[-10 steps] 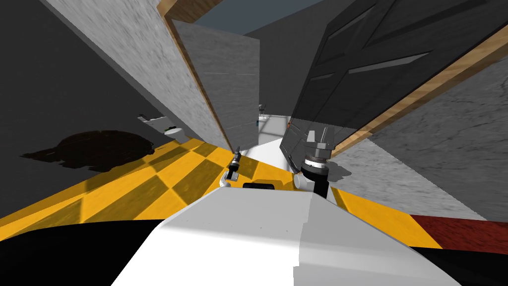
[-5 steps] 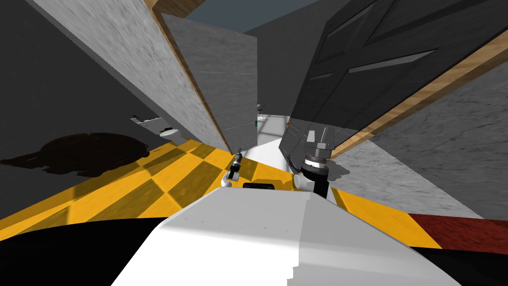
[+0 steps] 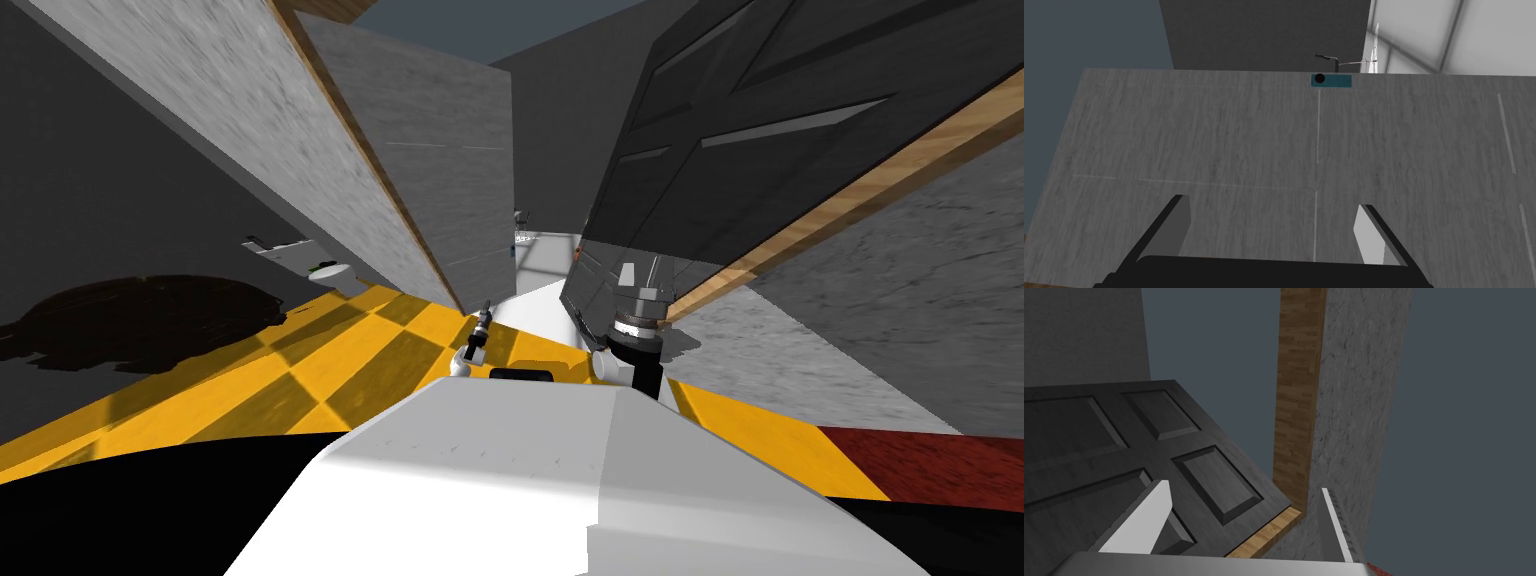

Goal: Push the door open

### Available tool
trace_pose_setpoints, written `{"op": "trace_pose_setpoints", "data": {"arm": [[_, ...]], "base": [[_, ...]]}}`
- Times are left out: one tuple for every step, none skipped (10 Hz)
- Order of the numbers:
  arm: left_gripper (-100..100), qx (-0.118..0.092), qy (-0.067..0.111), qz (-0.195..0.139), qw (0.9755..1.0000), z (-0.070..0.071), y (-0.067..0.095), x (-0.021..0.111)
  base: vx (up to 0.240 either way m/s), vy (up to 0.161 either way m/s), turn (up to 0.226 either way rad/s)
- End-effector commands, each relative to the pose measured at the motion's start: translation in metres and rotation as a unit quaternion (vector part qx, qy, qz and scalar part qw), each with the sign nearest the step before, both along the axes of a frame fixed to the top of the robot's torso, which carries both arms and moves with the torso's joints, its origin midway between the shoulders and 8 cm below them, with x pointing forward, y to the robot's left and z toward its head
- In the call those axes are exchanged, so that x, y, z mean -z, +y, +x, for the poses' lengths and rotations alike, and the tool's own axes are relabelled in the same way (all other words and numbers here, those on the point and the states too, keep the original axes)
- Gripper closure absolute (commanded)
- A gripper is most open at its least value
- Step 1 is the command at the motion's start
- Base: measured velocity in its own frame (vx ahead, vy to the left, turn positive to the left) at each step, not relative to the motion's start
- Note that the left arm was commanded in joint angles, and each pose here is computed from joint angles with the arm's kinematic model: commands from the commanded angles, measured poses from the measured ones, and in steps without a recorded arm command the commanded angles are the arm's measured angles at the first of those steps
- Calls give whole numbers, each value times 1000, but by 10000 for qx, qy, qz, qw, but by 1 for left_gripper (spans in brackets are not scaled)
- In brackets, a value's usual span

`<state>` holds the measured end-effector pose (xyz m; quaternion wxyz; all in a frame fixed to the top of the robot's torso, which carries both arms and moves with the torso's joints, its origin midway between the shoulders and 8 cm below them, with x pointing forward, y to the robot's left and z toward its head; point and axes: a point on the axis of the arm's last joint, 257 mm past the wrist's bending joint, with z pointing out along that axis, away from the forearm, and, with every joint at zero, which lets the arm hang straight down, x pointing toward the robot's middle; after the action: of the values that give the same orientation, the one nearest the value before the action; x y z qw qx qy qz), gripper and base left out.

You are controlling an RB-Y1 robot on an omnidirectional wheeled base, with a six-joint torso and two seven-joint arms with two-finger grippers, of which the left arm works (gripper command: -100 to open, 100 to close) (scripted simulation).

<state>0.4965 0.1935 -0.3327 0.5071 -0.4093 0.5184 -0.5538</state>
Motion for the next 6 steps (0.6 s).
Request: {"op": "trace_pose_setpoints", "data": {"arm": [[-100, 46, 91, -15, 9999, 0, -7, 8], [-100, 71, 143, -28, 9999, 0, -11, 13], [-100, 97, 194, -41, 9998, 0, -15, 17], [-100, 124, 244, -55, 9996, 0, -19, 22], [-100, 151, 295, -68, 9994, -1, -23, 27], [-100, 178, 342, -81, 9992, -1, -27, 31]], "base": [[98, -1, -49], [94, -9, -43], [90, -4, -42], [88, -6, -52], [93, 4, -45], [92, 8, -37]]}}
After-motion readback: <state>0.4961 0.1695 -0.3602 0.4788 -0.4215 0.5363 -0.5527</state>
